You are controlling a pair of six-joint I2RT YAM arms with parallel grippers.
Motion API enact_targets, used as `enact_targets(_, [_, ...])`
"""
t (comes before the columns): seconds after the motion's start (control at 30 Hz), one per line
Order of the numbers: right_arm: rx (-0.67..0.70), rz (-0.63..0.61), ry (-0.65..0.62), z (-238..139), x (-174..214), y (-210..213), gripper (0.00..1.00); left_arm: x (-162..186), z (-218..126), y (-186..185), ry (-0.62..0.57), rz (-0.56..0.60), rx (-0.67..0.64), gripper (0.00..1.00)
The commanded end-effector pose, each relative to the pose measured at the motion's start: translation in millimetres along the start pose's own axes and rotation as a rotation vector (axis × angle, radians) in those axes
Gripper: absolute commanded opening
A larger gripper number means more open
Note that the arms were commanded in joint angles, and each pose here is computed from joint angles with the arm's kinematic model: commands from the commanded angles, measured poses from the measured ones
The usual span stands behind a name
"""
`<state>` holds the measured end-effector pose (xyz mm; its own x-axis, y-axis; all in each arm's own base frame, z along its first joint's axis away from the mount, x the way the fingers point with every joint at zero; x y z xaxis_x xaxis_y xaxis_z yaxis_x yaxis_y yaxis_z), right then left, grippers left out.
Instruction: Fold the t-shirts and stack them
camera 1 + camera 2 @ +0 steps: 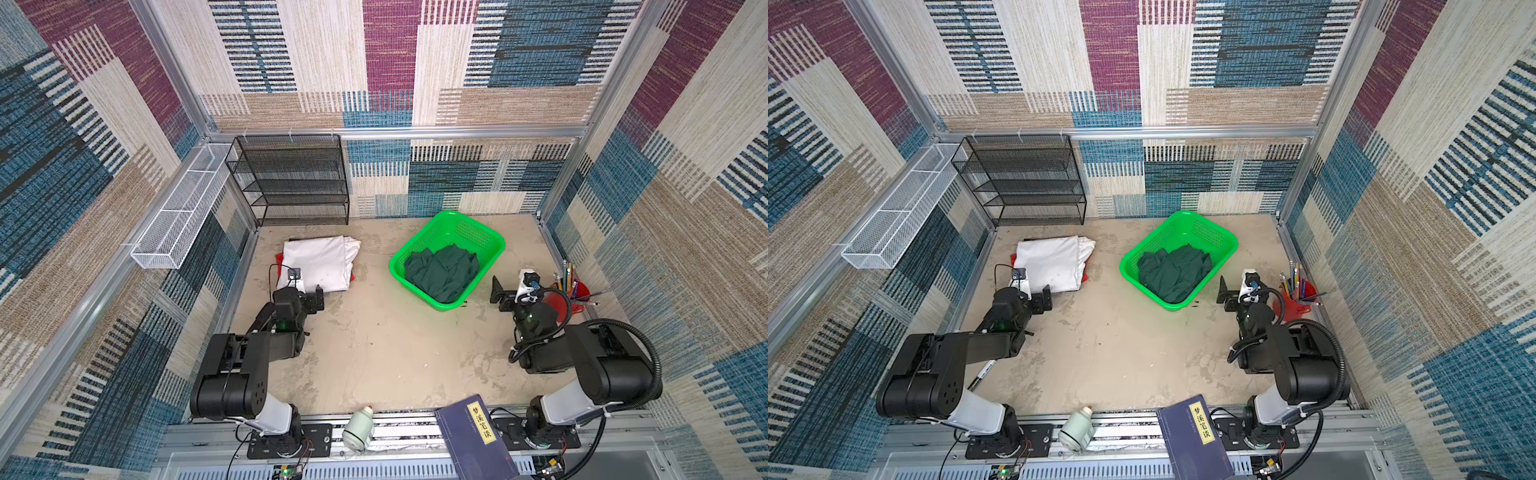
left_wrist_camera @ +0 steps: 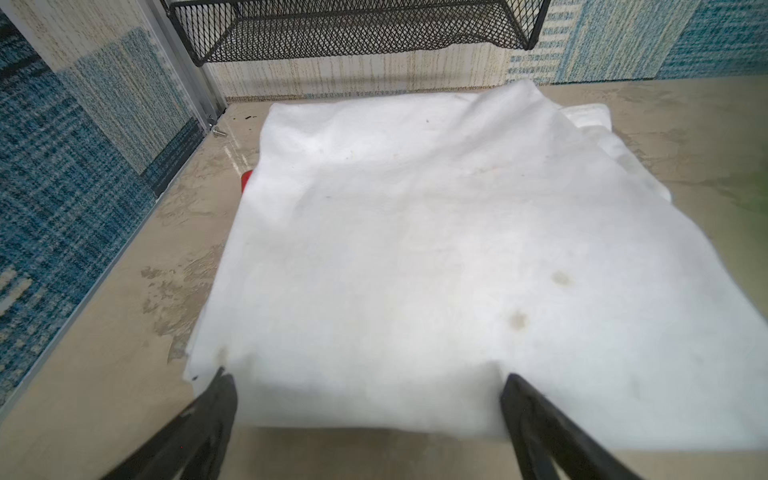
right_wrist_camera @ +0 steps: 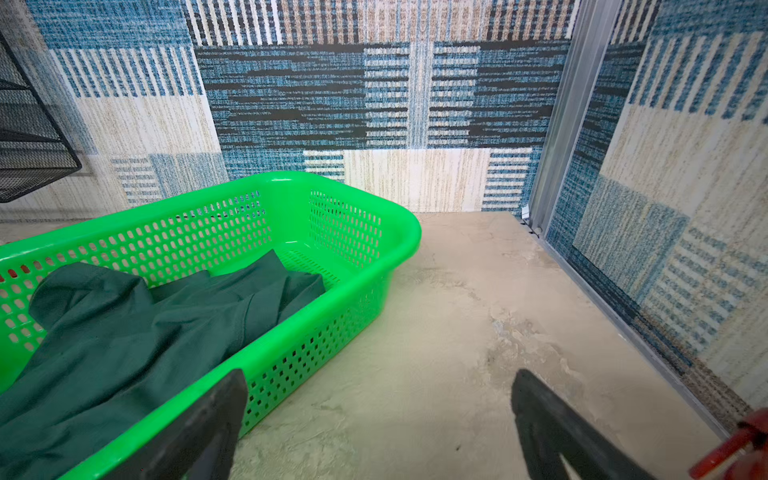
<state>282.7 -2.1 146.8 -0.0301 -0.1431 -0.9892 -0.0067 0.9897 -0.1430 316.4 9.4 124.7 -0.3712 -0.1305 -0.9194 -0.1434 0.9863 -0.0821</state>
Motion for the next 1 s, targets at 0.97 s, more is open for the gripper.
enact_targets(0.97, [-0.006,0.007,-0.024,0.6,-4.2,0.2,0.99,-4.1,1.6,-0.6,-0.015,-0.029,0.006,1.00])
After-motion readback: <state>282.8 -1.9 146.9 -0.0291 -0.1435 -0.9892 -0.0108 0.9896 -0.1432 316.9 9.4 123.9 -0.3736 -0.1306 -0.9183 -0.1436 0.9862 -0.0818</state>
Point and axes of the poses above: each gripper's point midway between its finger pads, its own z axis out along the fingers, its own y axis along the line the jaws close on, x = y × z, the point moved 9 cm from there along -z, back along the fingers, and after that the axes turned 9 degrees about -z, right-handed, at the moved point
